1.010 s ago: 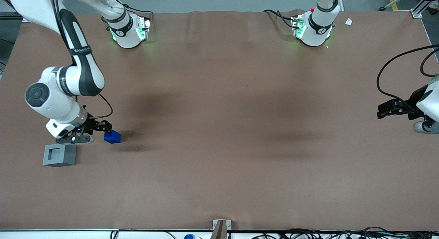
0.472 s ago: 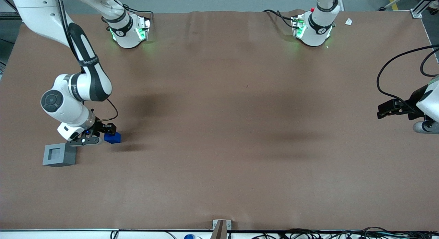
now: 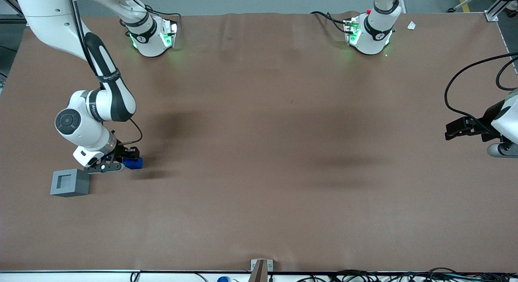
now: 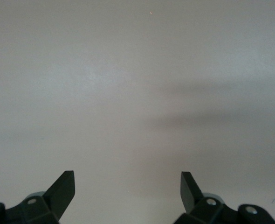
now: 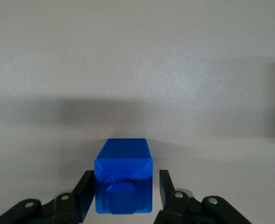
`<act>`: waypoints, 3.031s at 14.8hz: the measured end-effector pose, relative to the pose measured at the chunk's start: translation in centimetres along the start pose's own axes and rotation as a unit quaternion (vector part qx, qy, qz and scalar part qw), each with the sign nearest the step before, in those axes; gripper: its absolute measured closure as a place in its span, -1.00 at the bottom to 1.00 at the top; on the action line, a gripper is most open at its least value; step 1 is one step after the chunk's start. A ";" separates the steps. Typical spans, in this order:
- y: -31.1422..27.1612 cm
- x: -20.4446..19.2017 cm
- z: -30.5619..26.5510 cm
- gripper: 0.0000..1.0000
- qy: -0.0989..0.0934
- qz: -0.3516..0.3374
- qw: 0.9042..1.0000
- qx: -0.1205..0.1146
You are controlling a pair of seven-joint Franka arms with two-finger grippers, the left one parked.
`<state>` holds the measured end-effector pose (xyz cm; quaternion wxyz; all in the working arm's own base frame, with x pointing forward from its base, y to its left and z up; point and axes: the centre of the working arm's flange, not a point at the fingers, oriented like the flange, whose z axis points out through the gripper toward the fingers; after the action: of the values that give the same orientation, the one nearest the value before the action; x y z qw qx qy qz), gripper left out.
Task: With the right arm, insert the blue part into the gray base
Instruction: 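Lift the blue block and carry it above the gray base, then lower the blue block into the square hole of the gray base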
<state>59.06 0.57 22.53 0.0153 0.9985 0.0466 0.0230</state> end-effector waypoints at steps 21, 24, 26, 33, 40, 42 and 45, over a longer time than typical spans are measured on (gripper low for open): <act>12.6 0.1 -13.4 -0.02 0.008 -0.016 1.000 -0.002; 15.4 -0.4 -13.8 -0.02 0.012 -0.026 1.000 -0.005; 16.9 -0.8 -14.1 -0.02 0.014 -0.022 1.000 -0.007; 20.1 -1.3 -13.9 -0.02 0.013 -0.004 1.000 -0.010; 23.2 -0.4 -14.0 -0.02 -0.009 0.014 1.000 -0.004; 23.7 0.3 -13.7 -0.02 -0.016 0.016 1.000 -0.002; 23.8 1.2 -12.7 -0.02 -0.018 0.014 1.000 -0.002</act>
<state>61.82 -22.69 36.08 0.0177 0.9993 0.0323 0.0049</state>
